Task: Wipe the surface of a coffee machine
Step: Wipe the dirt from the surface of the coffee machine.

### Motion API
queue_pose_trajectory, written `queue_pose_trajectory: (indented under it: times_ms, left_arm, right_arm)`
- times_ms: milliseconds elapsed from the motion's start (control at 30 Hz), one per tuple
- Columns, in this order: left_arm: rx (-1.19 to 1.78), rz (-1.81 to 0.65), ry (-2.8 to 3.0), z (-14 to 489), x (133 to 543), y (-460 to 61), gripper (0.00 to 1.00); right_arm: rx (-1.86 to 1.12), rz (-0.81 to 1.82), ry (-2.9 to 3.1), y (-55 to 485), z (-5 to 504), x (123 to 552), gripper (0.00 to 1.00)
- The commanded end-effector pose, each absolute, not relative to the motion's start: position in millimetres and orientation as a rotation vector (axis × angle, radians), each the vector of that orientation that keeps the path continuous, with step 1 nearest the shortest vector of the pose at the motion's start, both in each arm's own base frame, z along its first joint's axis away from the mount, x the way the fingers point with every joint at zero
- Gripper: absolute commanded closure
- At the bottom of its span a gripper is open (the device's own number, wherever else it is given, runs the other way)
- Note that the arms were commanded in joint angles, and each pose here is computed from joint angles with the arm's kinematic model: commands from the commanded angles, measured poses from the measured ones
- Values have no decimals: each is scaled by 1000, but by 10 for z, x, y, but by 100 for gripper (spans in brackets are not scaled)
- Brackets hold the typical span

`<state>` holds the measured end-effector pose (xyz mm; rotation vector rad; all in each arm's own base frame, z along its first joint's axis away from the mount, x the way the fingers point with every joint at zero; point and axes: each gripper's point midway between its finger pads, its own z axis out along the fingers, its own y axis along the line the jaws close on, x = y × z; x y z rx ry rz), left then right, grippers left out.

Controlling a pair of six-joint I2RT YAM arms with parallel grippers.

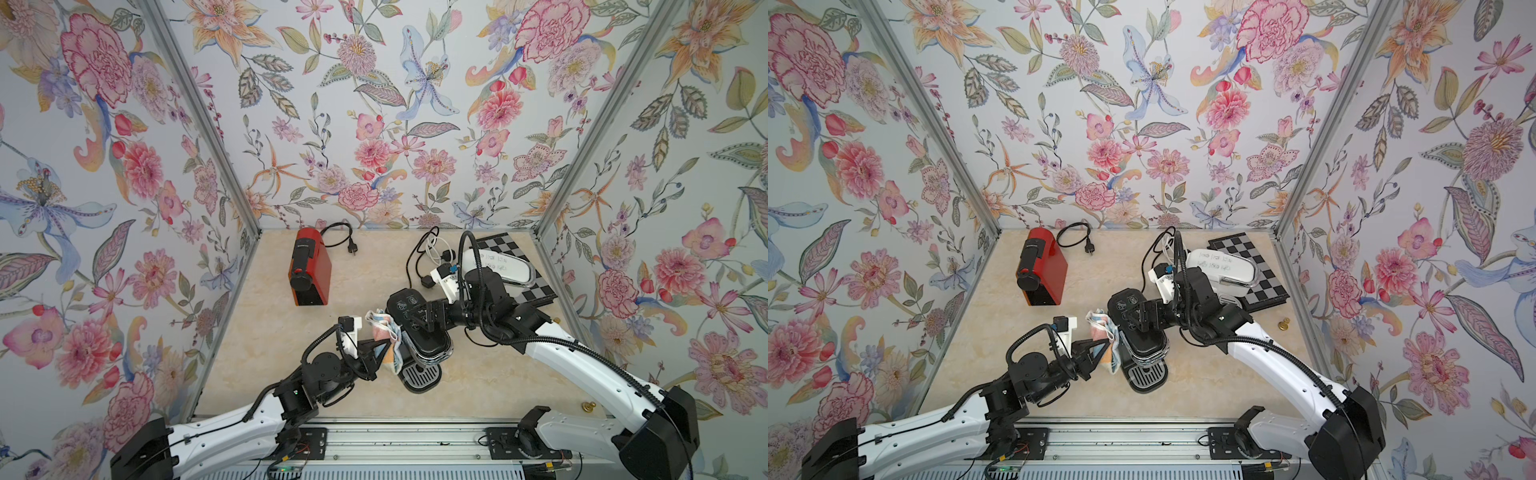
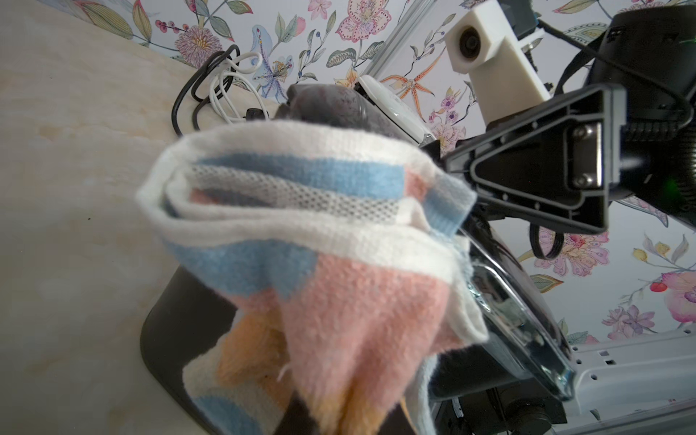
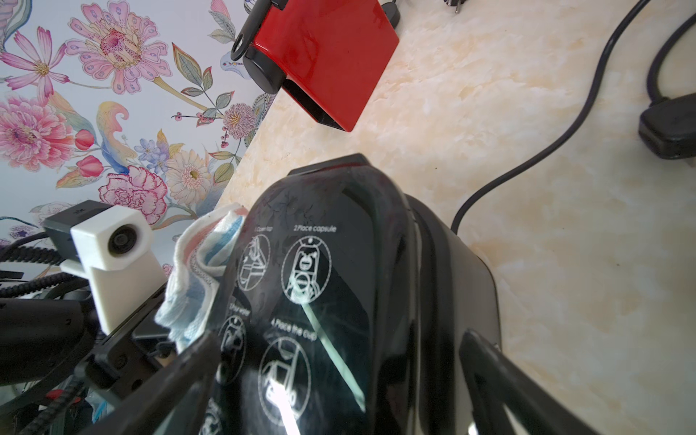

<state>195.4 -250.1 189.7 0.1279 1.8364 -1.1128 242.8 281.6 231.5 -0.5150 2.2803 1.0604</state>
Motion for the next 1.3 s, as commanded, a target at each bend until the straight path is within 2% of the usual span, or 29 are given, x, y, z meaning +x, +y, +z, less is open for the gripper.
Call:
queue_pose_trajectory:
  times_ms: [0, 133, 300, 567, 1000, 1267]
  left_arm:
    - [34, -1107, 1740, 2144, 2130, -2392, 100]
    - [23, -1089, 1723, 2178, 2231, -2331, 100]
    - [114, -1139, 1755, 2071, 2202, -2503, 100]
    - [471, -1068, 1822, 1853, 1710, -3010, 100]
    - [723, -1176, 1845, 1744, 1101, -3336, 100]
    - [705, -1138, 1777, 1959, 1142, -3314, 100]
  right_arm:
    - [-521, 1057, 2336, 2804, 2137, 2349, 0]
    - [-520, 1064, 2341, 2819, 2105, 2343, 0]
    - [-516, 1061, 2343, 2825, 2088, 2362, 0]
    - [-495, 1049, 2350, 2787, 2033, 2398, 0]
    - [-473, 1058, 2358, 2766, 1953, 2413, 0]
    - [-479, 1078, 2362, 2801, 1915, 2389, 0]
